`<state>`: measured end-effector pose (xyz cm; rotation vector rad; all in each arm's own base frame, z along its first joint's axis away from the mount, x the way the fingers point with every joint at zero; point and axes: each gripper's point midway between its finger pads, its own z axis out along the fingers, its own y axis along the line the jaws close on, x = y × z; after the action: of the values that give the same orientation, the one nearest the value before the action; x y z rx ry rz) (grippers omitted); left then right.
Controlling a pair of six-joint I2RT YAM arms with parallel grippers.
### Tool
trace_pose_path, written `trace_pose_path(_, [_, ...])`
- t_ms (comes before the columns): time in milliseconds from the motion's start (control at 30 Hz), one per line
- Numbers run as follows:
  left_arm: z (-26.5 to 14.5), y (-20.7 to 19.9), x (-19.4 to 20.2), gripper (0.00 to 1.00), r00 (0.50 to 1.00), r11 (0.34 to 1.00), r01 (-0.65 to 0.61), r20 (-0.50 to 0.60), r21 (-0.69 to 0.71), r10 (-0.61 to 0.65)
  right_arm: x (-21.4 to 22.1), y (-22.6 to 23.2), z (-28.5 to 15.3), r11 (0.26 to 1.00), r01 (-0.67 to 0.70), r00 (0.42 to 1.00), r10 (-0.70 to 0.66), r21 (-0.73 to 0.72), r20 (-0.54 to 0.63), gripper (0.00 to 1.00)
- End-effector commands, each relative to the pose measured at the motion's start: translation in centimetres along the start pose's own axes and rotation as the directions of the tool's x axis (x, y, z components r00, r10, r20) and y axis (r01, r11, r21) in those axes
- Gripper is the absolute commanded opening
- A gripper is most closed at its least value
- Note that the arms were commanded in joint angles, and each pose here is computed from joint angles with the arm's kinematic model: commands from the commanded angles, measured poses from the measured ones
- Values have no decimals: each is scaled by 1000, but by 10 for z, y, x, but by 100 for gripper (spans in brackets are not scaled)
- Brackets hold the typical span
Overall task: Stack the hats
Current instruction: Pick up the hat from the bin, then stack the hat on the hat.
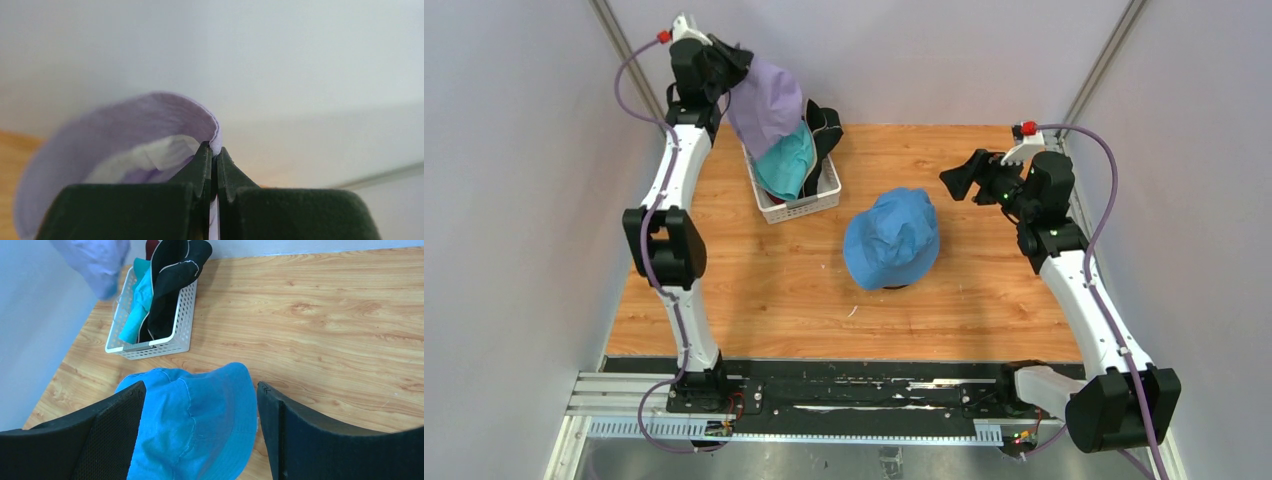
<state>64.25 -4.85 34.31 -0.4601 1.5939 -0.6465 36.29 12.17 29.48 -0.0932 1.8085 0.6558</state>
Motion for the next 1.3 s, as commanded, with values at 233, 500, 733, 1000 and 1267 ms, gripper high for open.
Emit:
trace_pose_path(233, [-126,-212,-72,0,986,850,156,-26,504,-165,-14,32,-10,992,-3,999,10,-128,52,81])
trace_pose_path(500, [-218,-315,-57,0,966,659,257,-186,707,-177,-32,45,-32,990,36,993,-20,-139,114,81])
trace_pose_path(733, [-278,-380,-11,0,910,481,409,-389,775,-147,-40,25,-52,999,42,989,-45,30,142,81])
trace_pose_path(1000, [-319,-441,73,0,785,358,590,-617,723,-48,-85,-9,-126,925,35,944,-155,378,290,84])
trace_pose_path(1267, [-334,-460,155,0,673,374,681,-739,630,18,-116,-30,-193,780,36,913,-280,625,297,90])
